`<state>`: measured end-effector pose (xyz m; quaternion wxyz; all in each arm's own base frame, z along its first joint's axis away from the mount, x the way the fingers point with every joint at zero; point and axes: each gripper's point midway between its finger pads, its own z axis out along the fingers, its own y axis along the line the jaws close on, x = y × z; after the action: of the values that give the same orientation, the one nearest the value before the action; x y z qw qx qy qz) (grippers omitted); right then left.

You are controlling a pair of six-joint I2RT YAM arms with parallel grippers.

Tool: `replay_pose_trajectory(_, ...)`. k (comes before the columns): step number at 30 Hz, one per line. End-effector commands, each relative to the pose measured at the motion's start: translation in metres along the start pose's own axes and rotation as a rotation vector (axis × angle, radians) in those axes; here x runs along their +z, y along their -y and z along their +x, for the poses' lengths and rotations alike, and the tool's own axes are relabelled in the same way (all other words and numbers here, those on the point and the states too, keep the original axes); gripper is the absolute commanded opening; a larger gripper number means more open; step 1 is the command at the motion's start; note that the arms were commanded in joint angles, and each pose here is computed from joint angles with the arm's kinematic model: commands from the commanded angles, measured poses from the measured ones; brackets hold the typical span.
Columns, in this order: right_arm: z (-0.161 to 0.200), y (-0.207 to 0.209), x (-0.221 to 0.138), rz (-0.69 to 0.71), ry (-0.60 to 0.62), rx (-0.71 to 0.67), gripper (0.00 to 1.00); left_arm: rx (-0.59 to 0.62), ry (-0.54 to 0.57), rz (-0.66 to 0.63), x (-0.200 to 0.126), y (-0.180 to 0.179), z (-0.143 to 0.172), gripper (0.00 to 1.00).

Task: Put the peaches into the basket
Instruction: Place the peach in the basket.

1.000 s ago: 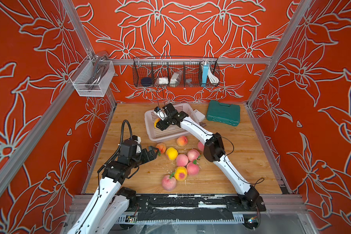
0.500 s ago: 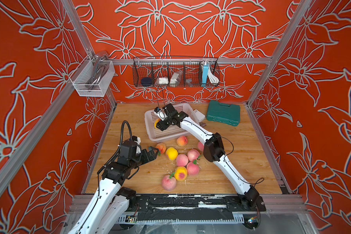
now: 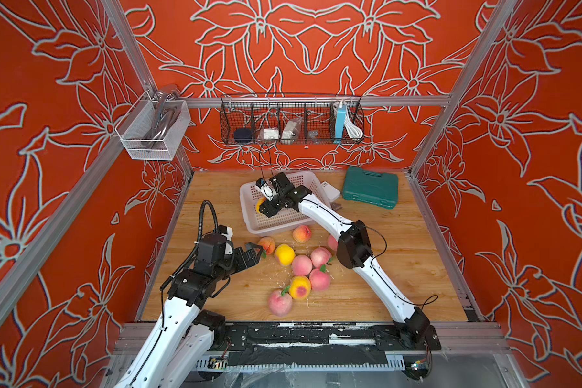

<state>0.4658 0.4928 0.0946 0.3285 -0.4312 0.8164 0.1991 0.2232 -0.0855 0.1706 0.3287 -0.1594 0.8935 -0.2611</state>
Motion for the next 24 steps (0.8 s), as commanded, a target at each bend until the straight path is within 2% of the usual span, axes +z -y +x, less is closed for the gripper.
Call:
replay_pose_trajectory(1, 0.0050, -0.0011, 0.0079, 0.011, -0.011, -0.004, 0.64, 0.000, 0.040, 0.003, -0.0060, 0.0018, -0.0083, 0.98)
replay_pose_trajectory(15, 0.0110, -0.0003, 0.0119, 0.019, -0.028, -0.005, 0.66, -0.002, 0.055, -0.008, -0.0050, -0.0039, -0.0071, 0.98)
replay_pose_trajectory(24, 0.0120, -0.0001, 0.0122, 0.022, -0.032, -0.007, 0.71, -0.002, 0.064, -0.009, -0.0053, -0.0048, -0.0072, 0.98)
